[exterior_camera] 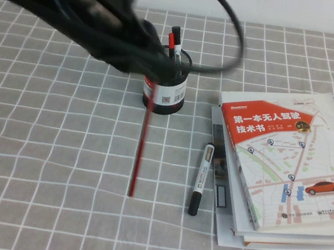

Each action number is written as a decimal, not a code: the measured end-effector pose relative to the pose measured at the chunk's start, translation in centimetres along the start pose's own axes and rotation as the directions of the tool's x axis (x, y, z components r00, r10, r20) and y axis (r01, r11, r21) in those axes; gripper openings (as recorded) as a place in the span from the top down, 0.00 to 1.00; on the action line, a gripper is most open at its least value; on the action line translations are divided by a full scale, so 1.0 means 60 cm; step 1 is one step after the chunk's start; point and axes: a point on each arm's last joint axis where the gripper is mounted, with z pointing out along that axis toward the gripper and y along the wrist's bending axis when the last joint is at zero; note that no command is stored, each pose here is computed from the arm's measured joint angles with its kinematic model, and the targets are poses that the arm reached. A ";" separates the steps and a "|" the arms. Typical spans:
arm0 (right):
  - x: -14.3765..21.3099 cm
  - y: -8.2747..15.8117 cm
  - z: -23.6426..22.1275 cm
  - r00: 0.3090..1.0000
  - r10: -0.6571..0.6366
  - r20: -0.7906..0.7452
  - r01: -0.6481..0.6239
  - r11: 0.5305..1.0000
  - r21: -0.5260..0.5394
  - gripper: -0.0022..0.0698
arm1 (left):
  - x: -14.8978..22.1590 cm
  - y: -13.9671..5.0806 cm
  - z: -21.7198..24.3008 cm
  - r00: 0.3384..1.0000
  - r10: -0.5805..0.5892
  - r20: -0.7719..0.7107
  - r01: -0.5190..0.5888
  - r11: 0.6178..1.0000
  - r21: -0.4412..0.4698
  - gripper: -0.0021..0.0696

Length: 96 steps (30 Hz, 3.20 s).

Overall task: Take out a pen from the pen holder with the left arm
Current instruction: 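Take a marker out of the pen holder and lay it on the table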

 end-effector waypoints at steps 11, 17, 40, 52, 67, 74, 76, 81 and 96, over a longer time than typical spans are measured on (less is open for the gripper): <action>0.000 0.000 0.000 1.000 0.000 0.000 0.000 1.000 0.000 0.99 | -0.005 -0.022 0.156 0.994 -0.004 -0.108 0.012 0.997 0.071 0.94; 0.000 0.000 0.000 1.000 0.000 0.000 0.000 1.000 0.000 0.99 | 0.008 0.014 0.224 0.986 -0.066 -0.155 0.074 0.996 0.049 0.94; 0.000 0.000 0.000 1.000 0.000 0.000 0.000 1.000 0.000 0.99 | 0.019 0.061 0.295 0.985 -0.116 -0.124 0.113 0.993 -0.030 0.87; 0.000 0.000 0.000 1.000 0.000 0.000 0.000 1.000 0.000 0.99 | 0.016 0.071 0.303 0.985 -0.148 -0.087 0.142 0.987 -0.075 0.48; 0.000 0.000 0.000 1.000 0.000 0.000 0.000 1.000 0.000 0.99 | -0.023 0.030 0.198 0.999 -0.025 0.032 0.029 0.991 -0.129 0.92; 0.000 0.000 0.000 1.000 0.000 0.000 0.000 1.000 0.000 0.99 | -0.029 -0.027 0.049 0.973 0.110 0.201 -0.052 0.960 -0.274 0.97; 0.000 0.000 0.000 1.000 0.000 0.000 0.000 1.000 0.000 0.99 | -0.010 -0.043 0.012 0.954 0.136 0.268 -0.047 0.948 -0.314 0.97; 0.000 0.000 0.000 1.000 0.000 0.000 0.000 1.000 0.000 0.99 | 0.079 -0.077 -0.044 0.915 0.135 0.379 0.004 0.939 -0.344 0.97; 0.000 0.000 0.000 1.000 0.000 0.000 0.000 1.000 0.000 0.99 | 0.367 -0.114 -0.049 0.920 -0.010 0.392 0.122 0.958 -0.261 0.97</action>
